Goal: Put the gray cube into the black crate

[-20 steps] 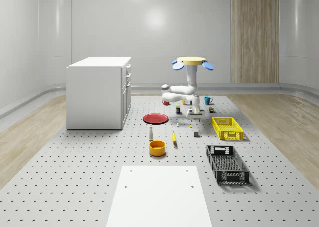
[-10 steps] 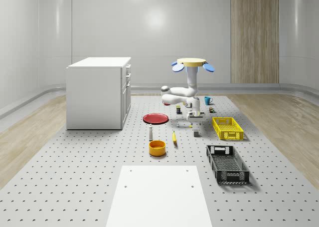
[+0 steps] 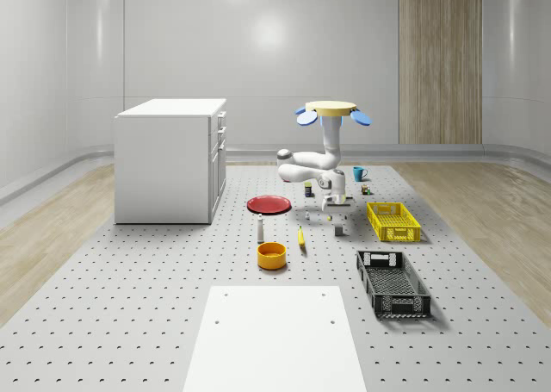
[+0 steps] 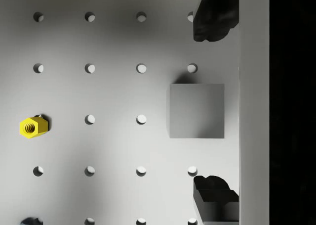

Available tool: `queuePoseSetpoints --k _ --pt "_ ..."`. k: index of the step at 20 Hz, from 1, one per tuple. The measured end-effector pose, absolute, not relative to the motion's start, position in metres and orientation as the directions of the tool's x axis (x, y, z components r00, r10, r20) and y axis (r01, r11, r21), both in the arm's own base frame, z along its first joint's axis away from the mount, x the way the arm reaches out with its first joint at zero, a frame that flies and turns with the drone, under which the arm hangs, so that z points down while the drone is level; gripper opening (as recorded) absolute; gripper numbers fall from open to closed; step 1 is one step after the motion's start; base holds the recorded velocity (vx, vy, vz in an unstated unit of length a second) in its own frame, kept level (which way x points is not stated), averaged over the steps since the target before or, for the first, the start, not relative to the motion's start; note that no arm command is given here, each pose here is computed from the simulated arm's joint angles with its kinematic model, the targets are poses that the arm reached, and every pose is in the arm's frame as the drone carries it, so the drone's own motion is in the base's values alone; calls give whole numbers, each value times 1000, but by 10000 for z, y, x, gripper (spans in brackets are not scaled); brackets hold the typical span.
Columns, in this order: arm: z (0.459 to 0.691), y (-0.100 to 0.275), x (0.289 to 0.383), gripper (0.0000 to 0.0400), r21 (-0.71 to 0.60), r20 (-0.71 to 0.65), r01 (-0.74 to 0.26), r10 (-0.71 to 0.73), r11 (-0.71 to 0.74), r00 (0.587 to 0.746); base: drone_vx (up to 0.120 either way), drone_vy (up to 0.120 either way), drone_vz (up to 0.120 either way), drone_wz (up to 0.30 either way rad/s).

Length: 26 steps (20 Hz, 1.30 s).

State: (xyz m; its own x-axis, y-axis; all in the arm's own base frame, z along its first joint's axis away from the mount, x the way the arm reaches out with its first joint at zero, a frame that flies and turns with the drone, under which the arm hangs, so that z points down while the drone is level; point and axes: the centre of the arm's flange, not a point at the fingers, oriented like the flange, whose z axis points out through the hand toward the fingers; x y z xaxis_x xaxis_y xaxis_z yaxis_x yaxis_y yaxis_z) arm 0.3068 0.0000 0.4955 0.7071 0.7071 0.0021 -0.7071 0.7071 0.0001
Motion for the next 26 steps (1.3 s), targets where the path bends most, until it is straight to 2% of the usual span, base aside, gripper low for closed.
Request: queuePoseSetpoints --k 10,16,23,24,26 --pt "5270 1 3068 400 0 2 -707 707 707 707 0 0 0 0" --pt "5376 1 3068 400 0 2 -707 707 707 707 0 0 0 0" --pt "5447 1 3128 400 0 2 -707 707 707 707 0 0 0 0" --pt "5455 1 3132 388 0 2 -707 707 707 707 0 0 0 0" --pt "5467 0 3138 334 0 2 -707 707 707 707 0 0 0 0"
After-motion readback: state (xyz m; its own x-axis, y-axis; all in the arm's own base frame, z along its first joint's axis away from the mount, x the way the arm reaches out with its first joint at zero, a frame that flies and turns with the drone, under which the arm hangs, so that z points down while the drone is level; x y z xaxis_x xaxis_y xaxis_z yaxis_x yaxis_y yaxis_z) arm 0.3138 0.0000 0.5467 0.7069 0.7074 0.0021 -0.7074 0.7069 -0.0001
